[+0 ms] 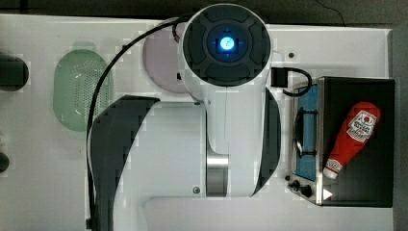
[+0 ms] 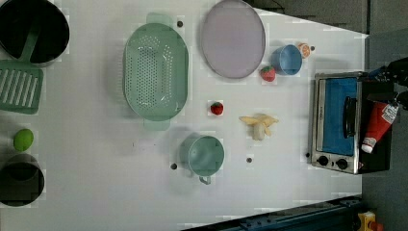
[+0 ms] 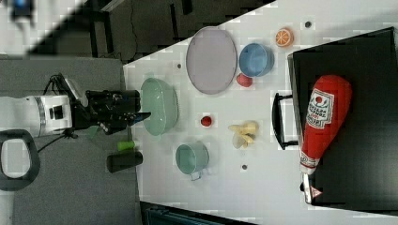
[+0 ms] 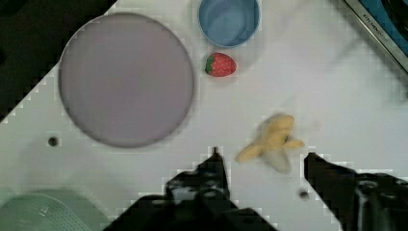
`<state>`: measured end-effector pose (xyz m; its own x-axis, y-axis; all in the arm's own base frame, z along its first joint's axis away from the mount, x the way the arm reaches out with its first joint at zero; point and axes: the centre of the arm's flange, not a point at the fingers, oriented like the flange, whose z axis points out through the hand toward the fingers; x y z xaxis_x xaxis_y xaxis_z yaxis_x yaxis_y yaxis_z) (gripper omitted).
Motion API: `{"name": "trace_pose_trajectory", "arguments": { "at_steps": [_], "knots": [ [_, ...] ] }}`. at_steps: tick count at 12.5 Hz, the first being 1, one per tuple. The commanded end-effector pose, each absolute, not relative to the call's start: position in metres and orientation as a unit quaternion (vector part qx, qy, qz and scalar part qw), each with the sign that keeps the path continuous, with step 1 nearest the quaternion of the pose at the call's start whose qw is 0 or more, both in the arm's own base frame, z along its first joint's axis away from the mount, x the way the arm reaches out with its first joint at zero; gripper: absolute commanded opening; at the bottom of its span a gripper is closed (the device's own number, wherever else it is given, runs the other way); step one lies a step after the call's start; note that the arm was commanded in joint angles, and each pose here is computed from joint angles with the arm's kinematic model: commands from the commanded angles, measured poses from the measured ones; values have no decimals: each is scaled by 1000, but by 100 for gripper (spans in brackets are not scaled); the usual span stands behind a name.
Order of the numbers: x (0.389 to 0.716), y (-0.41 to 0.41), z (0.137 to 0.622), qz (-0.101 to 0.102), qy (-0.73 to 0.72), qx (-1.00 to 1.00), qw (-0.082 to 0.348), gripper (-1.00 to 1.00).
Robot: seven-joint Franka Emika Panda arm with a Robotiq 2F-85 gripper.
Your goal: Pick banana from table and place on plate.
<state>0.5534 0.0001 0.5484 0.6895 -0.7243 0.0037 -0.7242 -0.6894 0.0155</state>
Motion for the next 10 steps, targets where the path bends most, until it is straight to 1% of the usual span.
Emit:
{"name": "trace_pose_trajectory", "arguments": {
  "at_steps": [1,3,4,6,7,10],
  "knots": [
    [384,-18,651,-3,-466,885,-18,59],
    [385,-18,648,-5,-466,884,-17,99],
    [387,-18,642,-10,-466,885,-15,100],
    [404,-16,611,-20,-465,885,-9,100],
    [417,-15,586,-25,-464,885,-6,100],
    [456,-10,487,-42,-460,887,7,100]
  ]
}}
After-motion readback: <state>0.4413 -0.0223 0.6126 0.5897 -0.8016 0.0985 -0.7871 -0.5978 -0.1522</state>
